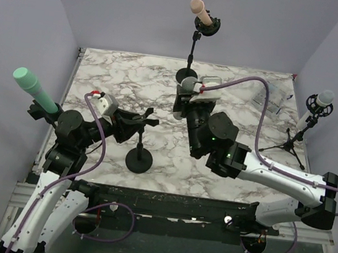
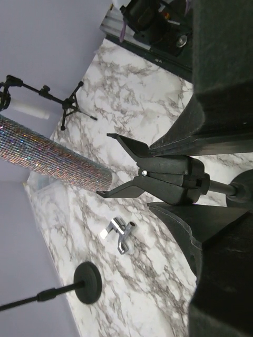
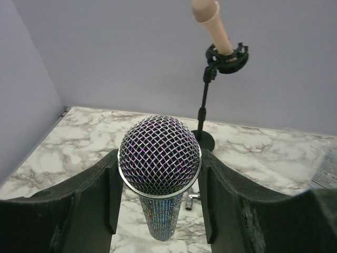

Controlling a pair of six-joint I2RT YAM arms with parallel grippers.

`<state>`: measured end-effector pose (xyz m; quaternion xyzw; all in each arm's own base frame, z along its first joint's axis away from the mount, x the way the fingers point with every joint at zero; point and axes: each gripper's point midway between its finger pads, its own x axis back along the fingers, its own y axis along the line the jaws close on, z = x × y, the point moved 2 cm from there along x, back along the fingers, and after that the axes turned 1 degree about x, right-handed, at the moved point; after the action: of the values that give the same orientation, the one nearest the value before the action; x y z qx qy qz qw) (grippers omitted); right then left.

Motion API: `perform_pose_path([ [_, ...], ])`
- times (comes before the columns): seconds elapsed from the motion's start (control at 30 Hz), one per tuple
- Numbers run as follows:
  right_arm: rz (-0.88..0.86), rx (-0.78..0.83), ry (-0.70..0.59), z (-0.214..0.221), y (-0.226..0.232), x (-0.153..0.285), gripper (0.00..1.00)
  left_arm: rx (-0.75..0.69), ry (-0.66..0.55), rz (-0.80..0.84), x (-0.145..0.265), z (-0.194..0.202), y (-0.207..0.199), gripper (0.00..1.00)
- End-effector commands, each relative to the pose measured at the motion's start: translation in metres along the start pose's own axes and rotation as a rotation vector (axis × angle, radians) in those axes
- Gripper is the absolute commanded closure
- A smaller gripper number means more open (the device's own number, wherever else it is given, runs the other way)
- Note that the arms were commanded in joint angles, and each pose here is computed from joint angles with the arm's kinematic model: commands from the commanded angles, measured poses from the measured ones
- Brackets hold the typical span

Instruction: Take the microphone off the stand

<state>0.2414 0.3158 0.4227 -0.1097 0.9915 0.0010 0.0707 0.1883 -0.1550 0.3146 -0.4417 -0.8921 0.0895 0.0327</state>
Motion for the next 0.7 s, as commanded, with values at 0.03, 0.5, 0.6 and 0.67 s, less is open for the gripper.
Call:
perform_pose_path([
  [0.03, 0.109, -0.061, -0.02, -0.014, -0.052, 0.002, 0.99, 0.072, 0.036, 0.11, -0.022, -0.006, -0.024, 1.0],
  [0.5, 0.166, -0.108, -0.044, -0.039, -0.114, 0.023, 0.99, 0.046, 0.076, 0.293, -0.102, -0.018, -0.085, 1.0],
  [0.6, 0.15, -0.119, -0.045, -0.042, -0.117, 0.026, 0.99, 0.031, 0.074, 0.275, -0.112, -0.013, -0.084, 1.0],
  [0.67, 0.134, -0.122, -0.049, -0.044, -0.118, 0.028, 0.99, 0.018, 0.055, 0.265, -0.116, -0.017, -0.084, 1.0],
])
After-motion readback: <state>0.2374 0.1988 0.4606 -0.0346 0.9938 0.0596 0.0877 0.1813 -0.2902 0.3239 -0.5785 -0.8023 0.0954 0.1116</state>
